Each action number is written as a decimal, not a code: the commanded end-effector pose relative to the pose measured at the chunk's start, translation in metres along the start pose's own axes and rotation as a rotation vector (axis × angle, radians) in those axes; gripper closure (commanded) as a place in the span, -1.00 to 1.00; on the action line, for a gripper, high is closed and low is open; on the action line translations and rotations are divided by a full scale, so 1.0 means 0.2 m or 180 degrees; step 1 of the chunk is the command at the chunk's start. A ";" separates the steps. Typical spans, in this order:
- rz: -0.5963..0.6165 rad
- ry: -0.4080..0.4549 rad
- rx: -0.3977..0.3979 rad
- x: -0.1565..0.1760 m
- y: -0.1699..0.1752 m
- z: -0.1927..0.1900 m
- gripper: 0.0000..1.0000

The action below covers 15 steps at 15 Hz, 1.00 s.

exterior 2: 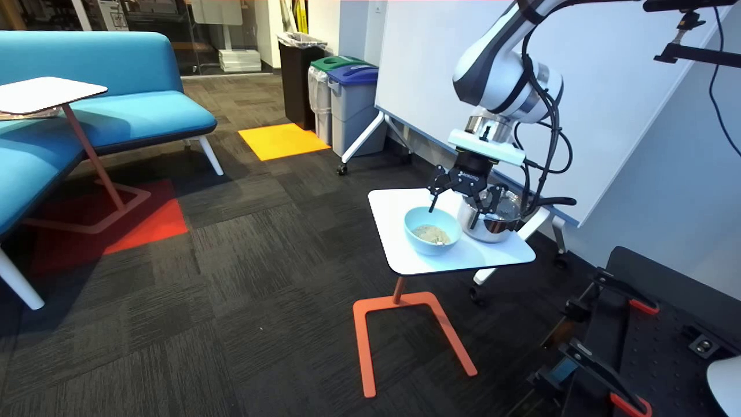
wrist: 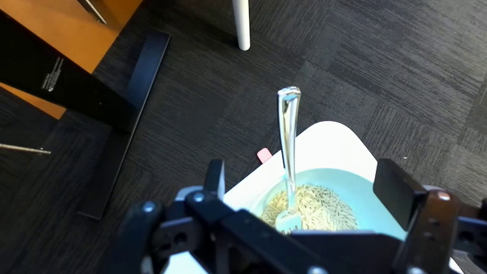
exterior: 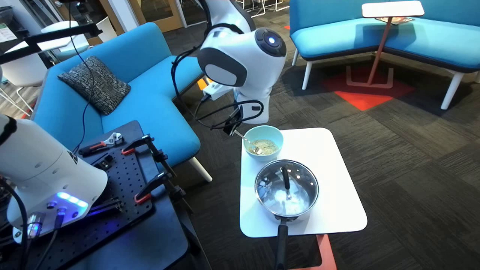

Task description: Remove the fork from the bowl

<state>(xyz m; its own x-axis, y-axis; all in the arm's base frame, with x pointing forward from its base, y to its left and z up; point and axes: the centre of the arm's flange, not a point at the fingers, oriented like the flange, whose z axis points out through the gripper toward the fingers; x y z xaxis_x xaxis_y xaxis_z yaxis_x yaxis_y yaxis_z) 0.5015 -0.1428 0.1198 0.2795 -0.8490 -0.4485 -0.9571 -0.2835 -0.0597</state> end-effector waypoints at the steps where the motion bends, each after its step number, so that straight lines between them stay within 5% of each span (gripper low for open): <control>1: 0.0087 -0.0209 -0.0119 0.02 -0.07 0.03 -1.00; 15: -0.0007 -0.0573 -0.0479 0.09 -0.16 0.24 -1.00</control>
<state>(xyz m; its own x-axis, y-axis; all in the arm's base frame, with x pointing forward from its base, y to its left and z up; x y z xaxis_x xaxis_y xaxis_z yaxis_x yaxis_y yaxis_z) 0.5226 -0.1294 0.0752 0.2722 -0.7709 -0.5759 -0.9329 -0.3580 0.0383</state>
